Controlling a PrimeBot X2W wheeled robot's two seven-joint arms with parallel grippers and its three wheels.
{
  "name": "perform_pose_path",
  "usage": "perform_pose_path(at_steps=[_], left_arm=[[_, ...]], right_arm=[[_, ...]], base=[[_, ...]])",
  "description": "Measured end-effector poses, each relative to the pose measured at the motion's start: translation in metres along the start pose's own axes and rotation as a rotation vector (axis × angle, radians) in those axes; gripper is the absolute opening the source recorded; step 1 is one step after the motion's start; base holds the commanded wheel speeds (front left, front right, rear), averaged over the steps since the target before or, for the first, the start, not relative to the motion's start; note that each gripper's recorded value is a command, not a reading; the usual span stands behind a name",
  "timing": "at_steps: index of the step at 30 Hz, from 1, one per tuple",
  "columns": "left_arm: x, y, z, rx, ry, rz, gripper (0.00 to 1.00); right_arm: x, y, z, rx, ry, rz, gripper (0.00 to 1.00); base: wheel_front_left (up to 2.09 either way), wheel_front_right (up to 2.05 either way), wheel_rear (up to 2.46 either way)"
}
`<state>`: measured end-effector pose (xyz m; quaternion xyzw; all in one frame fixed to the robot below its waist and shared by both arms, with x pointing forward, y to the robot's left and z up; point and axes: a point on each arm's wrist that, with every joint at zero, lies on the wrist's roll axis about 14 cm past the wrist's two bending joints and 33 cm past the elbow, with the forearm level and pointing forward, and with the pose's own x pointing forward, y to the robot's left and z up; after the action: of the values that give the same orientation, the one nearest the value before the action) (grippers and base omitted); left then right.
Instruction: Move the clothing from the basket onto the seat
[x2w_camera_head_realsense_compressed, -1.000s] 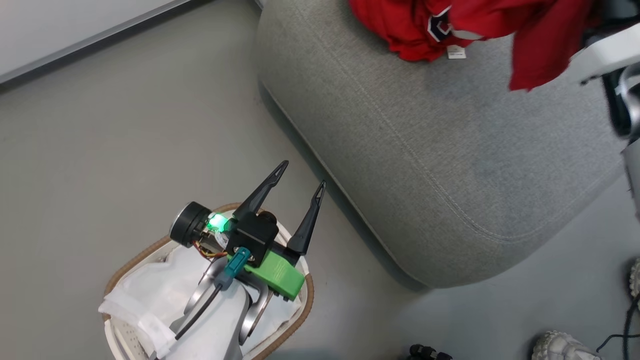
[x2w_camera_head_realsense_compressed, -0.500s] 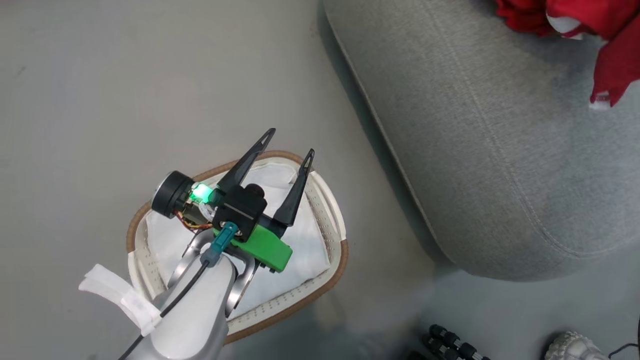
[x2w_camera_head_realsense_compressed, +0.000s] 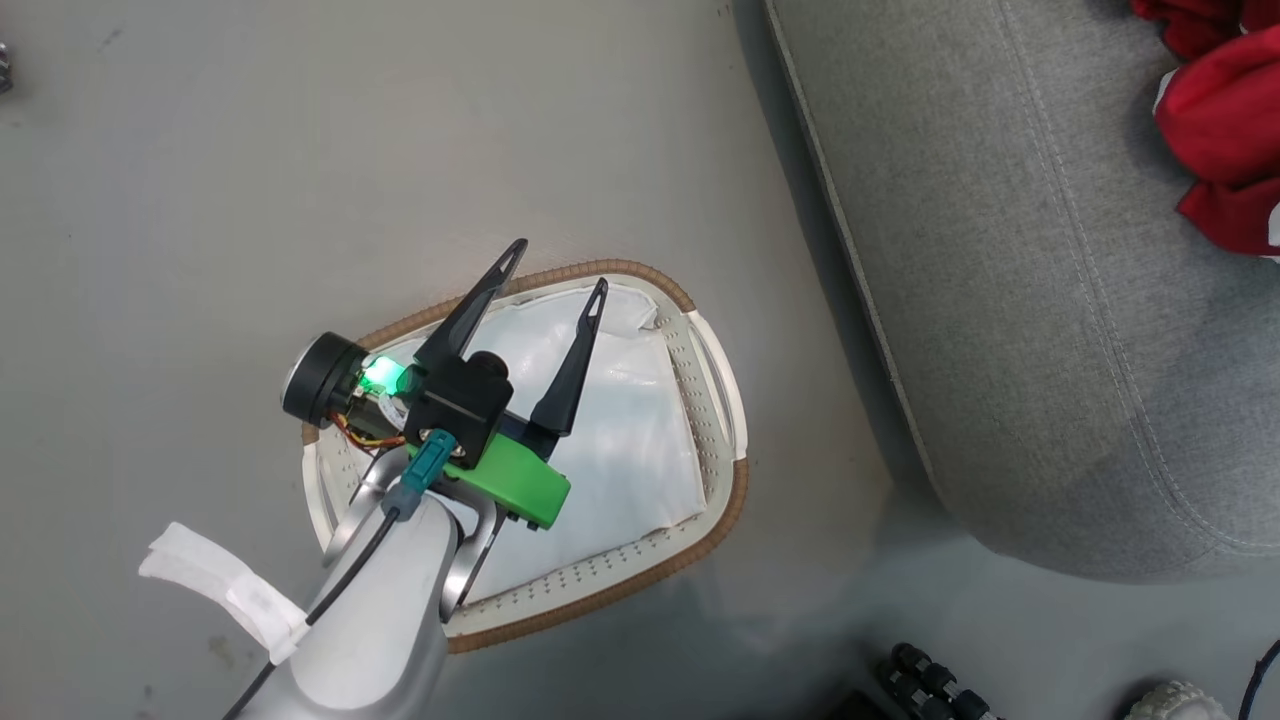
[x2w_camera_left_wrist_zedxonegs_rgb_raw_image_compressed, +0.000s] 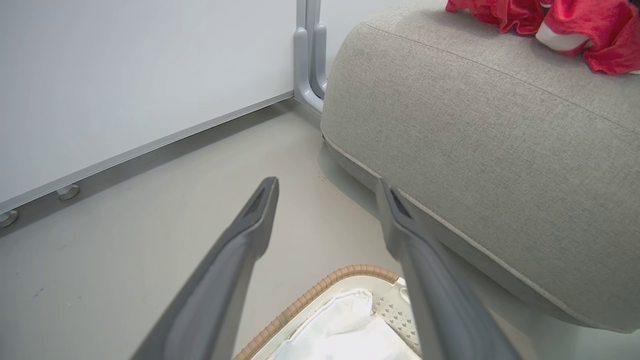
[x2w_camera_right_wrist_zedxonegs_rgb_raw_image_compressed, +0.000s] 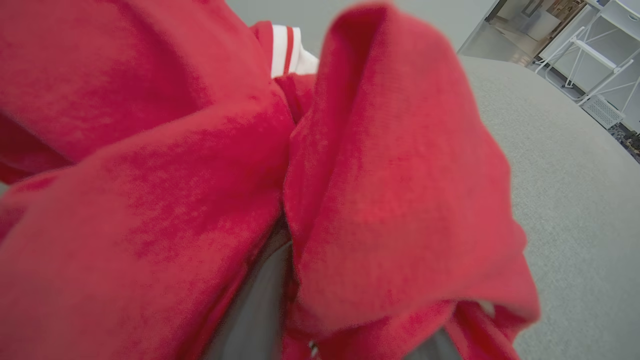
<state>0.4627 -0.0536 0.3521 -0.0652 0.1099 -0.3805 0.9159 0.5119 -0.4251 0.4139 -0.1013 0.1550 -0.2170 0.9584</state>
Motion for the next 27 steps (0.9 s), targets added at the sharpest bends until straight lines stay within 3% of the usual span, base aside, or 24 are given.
perform_pose_path(at_steps=[18, 27], left_arm=[[-0.034, -0.014, 0.047, 0.015, -0.054, 0.085, 1.0], [-0.071, 0.018, 0.07, 0.048, -0.097, 0.26, 1.0]], right_arm=[[-0.098, -0.039, 0.007, 0.102, -0.089, -0.033, 1.0], [-0.128, 0.035, 0.046, 0.195, -0.228, 0.162, 1.0]], base=[[0.0, 0.0, 0.0], [0.0, 0.0, 0.0]])
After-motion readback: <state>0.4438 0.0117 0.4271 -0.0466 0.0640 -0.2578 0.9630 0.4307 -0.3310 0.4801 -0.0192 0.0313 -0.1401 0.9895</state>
